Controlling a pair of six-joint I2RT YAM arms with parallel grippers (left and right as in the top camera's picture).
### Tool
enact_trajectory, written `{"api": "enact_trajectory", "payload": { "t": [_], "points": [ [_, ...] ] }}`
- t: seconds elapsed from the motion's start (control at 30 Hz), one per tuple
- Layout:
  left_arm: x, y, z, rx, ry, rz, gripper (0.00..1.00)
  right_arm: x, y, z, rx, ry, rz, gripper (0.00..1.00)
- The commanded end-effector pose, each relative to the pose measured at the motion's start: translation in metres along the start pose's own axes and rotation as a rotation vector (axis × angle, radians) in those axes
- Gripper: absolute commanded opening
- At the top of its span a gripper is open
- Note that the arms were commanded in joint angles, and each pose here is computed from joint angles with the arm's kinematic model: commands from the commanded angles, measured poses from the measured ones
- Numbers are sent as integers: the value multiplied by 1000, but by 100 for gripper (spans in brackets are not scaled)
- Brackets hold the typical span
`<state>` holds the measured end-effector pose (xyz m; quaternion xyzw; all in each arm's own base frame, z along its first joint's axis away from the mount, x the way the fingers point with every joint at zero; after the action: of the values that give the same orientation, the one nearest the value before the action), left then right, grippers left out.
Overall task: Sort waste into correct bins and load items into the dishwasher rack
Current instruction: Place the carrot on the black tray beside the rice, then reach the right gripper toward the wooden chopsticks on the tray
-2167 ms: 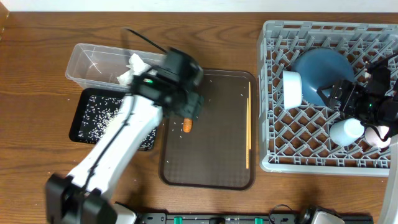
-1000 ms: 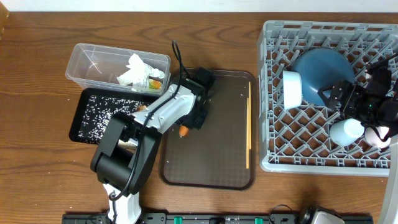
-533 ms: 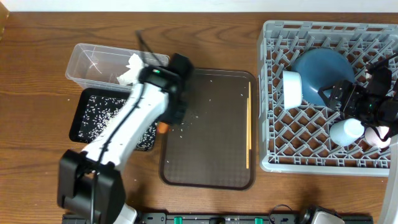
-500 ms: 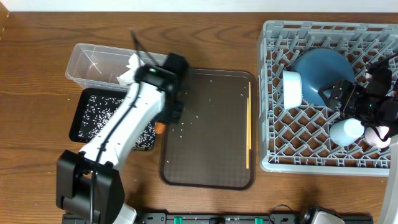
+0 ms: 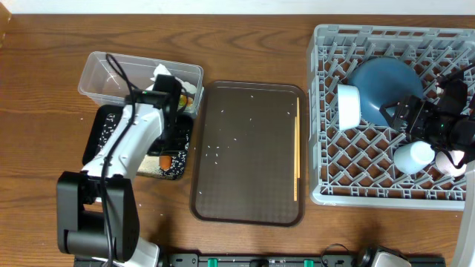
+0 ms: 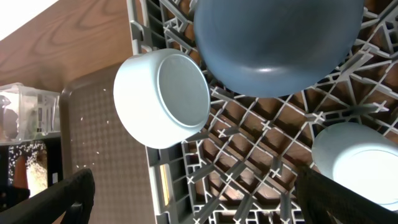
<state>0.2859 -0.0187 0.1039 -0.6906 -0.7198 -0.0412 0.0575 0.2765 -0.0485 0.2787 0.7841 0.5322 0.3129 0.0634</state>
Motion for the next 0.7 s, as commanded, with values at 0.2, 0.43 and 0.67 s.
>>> {"api": "enact_trajectory", "payload": {
  "t": [0.2, 0.43, 0.67],
  "points": [
    [15, 7, -22, -6, -28, -100, 48, 2, 1, 0, -3, 1, -22, 96],
    [1, 19, -79, -168, -216, -122, 52, 2, 1, 0, -3, 1, -22, 95],
    [-67, 28, -122, -354, -511, 99, 52, 2, 1, 0, -5, 1, -23, 95]
  ]
}}
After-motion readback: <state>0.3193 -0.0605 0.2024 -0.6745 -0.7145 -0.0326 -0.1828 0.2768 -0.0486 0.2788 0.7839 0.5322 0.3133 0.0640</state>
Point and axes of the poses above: each gripper's point midway between its finger pads, its own z axis out along the fingers, its own x axis along the line the jaws close on, y = z × x, the point moved 5 cm from there along -z, back along the fingers, and after that the axes turned 2 degrees about z, right-handed, at the moved point
